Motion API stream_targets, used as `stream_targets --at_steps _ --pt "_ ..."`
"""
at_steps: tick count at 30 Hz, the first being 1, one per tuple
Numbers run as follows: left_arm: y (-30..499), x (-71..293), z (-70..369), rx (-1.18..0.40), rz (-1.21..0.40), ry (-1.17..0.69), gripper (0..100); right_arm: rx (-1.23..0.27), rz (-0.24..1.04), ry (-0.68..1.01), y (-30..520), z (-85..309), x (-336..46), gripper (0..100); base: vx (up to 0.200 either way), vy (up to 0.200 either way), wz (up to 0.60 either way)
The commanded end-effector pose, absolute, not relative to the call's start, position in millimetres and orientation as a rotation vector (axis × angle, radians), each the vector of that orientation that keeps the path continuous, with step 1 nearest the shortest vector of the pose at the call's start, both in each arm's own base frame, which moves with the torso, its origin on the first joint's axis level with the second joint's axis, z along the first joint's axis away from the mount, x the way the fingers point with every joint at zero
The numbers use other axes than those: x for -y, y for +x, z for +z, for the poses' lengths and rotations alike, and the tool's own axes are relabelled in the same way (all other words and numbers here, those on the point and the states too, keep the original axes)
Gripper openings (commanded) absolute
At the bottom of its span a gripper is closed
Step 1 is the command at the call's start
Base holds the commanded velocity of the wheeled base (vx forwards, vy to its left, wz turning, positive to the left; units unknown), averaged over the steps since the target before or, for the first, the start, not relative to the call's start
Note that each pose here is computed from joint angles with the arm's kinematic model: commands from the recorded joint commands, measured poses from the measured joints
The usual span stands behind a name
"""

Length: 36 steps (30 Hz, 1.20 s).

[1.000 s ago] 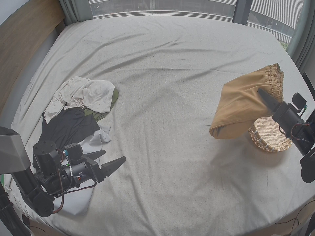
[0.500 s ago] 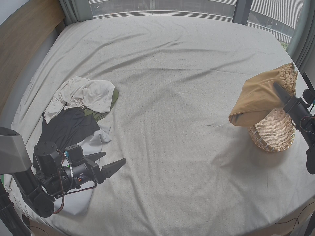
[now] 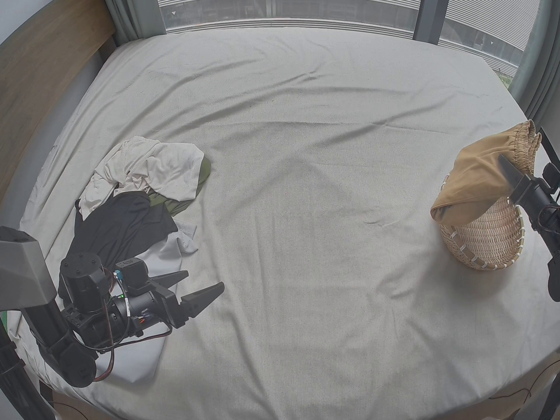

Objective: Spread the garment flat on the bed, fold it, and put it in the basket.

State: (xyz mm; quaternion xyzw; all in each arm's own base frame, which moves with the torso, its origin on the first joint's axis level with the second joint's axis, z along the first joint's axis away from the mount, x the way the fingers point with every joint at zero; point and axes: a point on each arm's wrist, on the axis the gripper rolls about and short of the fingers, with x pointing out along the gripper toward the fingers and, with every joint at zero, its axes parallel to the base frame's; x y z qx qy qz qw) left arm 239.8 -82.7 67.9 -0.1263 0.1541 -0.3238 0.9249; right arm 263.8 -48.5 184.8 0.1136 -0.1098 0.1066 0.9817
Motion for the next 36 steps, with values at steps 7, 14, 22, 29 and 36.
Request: stream_targets --at_steps 7,14,22,29,36 --pt "240 83 68 -0.316 -0.665 -0.259 100 0.180 0.170 0.203 268 172 60 100 0.000 0.000 0.00" --pt "240 83 68 -0.314 -0.665 -0.259 100 0.161 0.178 0.177 266 167 55 100 0.000 0.000 0.00" --pt "240 83 68 -0.314 -0.665 -0.259 100 0.185 0.193 0.164 254 184 51 100 0.000 0.000 0.00" --pt "240 83 69 -0.314 -0.667 -0.261 100 0.158 0.278 0.178 245 186 27 100 0.000 0.000 0.00" --pt "240 83 71 -0.304 -0.668 -0.261 100 0.048 0.437 0.210 239 161 -14 100 0.000 0.000 0.00"
